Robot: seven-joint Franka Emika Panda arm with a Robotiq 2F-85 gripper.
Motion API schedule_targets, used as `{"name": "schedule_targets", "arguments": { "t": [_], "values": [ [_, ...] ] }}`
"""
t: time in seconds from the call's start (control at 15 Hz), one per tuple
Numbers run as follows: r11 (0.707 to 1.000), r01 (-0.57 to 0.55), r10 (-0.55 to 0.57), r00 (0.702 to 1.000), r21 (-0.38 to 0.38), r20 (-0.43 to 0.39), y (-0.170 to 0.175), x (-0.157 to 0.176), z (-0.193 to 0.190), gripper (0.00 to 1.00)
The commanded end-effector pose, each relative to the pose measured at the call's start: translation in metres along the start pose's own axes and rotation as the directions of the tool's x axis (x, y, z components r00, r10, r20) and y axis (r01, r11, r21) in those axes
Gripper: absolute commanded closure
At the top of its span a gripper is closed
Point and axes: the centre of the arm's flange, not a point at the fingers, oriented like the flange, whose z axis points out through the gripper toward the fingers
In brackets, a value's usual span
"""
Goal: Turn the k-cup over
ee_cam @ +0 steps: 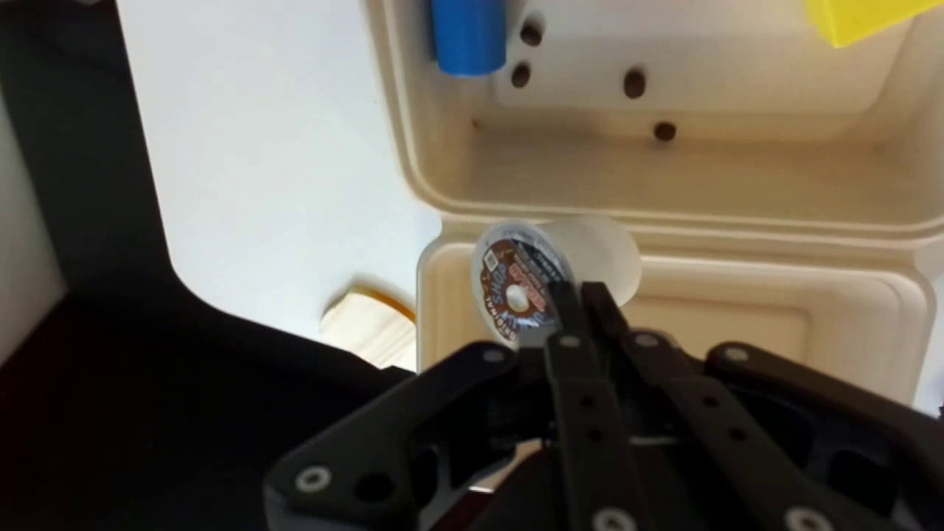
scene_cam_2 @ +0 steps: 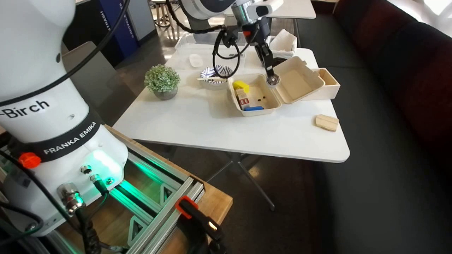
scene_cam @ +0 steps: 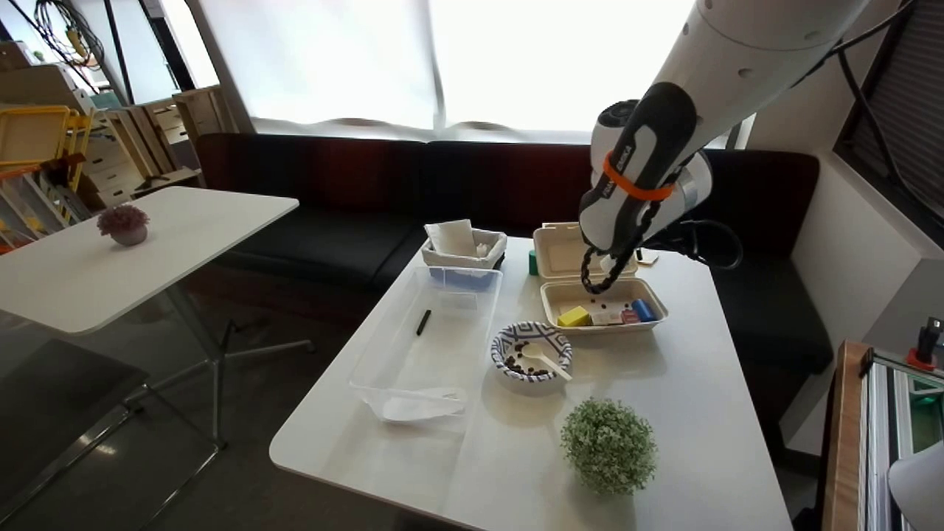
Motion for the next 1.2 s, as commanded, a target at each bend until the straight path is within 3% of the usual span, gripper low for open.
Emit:
{"name": "schedule_targets", "arguments": {
  "t": [0.0, 0.27, 0.6, 0.8, 1.13],
  "values": [
    [0.986, 0.092, -0.095, 0.995, -0.138, -0.015, -0.052, 0.007, -0.043, 0.99],
    [0.947, 0.192, -0.188, 0.981, -0.257, 0.041, -0.09, -0.002, -0.057, 0.99],
    [0.901, 0.264, -0.23, 0.963, -0.344, 0.137, -0.114, -0.015, -0.035, 0.99],
    [0.898, 0.289, -0.234, 0.952, -0.33, 0.197, -0.127, -0.019, -0.008, 0.99],
    [0.918, 0.25, -0.192, 0.959, -0.307, 0.206, -0.138, -0.008, 0.026, 0.99]
  ]
}}
